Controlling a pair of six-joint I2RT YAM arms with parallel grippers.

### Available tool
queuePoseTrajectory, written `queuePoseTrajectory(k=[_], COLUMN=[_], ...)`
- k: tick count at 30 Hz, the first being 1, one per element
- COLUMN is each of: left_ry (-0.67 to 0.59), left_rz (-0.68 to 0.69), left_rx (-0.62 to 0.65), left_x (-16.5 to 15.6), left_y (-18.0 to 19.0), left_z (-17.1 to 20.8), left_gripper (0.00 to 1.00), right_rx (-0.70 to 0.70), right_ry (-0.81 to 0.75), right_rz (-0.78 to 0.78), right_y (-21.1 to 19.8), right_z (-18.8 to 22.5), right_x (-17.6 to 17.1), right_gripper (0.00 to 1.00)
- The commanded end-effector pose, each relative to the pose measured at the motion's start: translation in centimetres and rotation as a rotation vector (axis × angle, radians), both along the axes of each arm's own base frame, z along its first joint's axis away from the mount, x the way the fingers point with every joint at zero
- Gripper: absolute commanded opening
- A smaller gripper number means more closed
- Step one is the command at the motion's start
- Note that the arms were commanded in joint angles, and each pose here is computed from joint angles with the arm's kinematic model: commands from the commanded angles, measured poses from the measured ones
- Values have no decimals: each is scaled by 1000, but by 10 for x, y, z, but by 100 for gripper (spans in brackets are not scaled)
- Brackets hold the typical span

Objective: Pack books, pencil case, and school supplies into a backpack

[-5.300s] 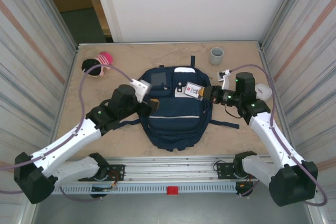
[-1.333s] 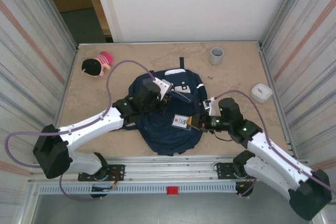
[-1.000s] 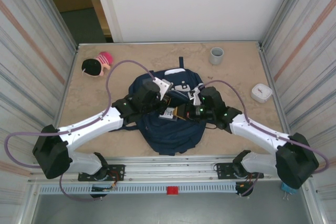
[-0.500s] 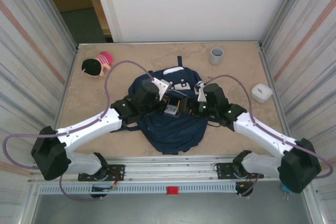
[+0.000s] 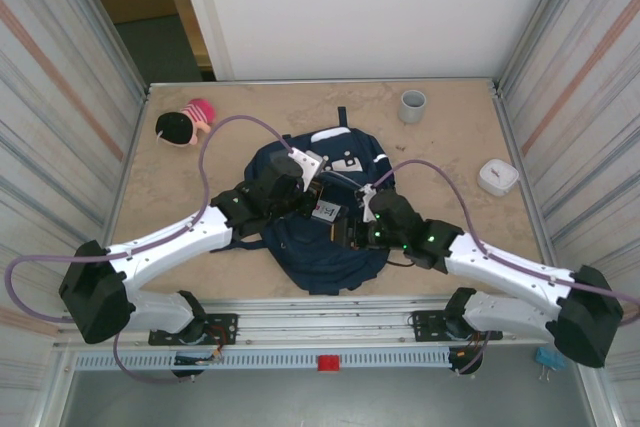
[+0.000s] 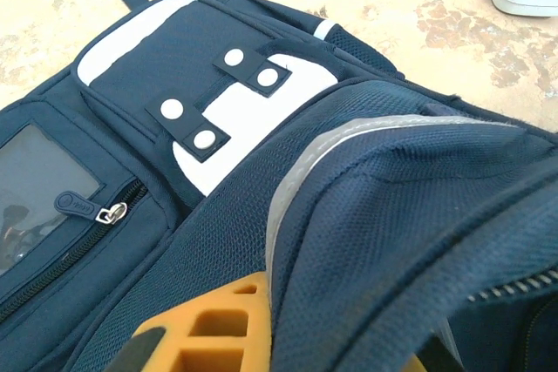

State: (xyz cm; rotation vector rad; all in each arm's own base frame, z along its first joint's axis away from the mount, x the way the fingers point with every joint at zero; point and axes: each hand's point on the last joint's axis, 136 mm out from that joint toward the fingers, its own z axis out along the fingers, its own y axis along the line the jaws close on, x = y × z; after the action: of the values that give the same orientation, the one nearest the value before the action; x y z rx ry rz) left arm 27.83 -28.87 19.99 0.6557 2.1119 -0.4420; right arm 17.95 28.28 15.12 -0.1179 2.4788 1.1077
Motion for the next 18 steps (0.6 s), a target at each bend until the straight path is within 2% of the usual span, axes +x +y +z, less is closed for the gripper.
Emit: queuePoseTrajectory(k=[1,6,12,18], left_ry=[-95,-97,-102,-82], left_rz=[-10,-30,-52,-41], left_rx=[-171,-197,-216,-187], left_x=[7,3,-1,-1], left_y=[-14,-16,-18,-14], left_z=[50,55,60,47], left_gripper=[0,0,0,0], right_rx=[15,-5,-36,1], right_ry=[-80,-79,-80,-147], right_rz=[-47,-75,-186,-252], right_y=[12,21,13,2], right_z=[13,-1,-15,2], right_x=[19,32,58,88], right_gripper=[27,24,19,18])
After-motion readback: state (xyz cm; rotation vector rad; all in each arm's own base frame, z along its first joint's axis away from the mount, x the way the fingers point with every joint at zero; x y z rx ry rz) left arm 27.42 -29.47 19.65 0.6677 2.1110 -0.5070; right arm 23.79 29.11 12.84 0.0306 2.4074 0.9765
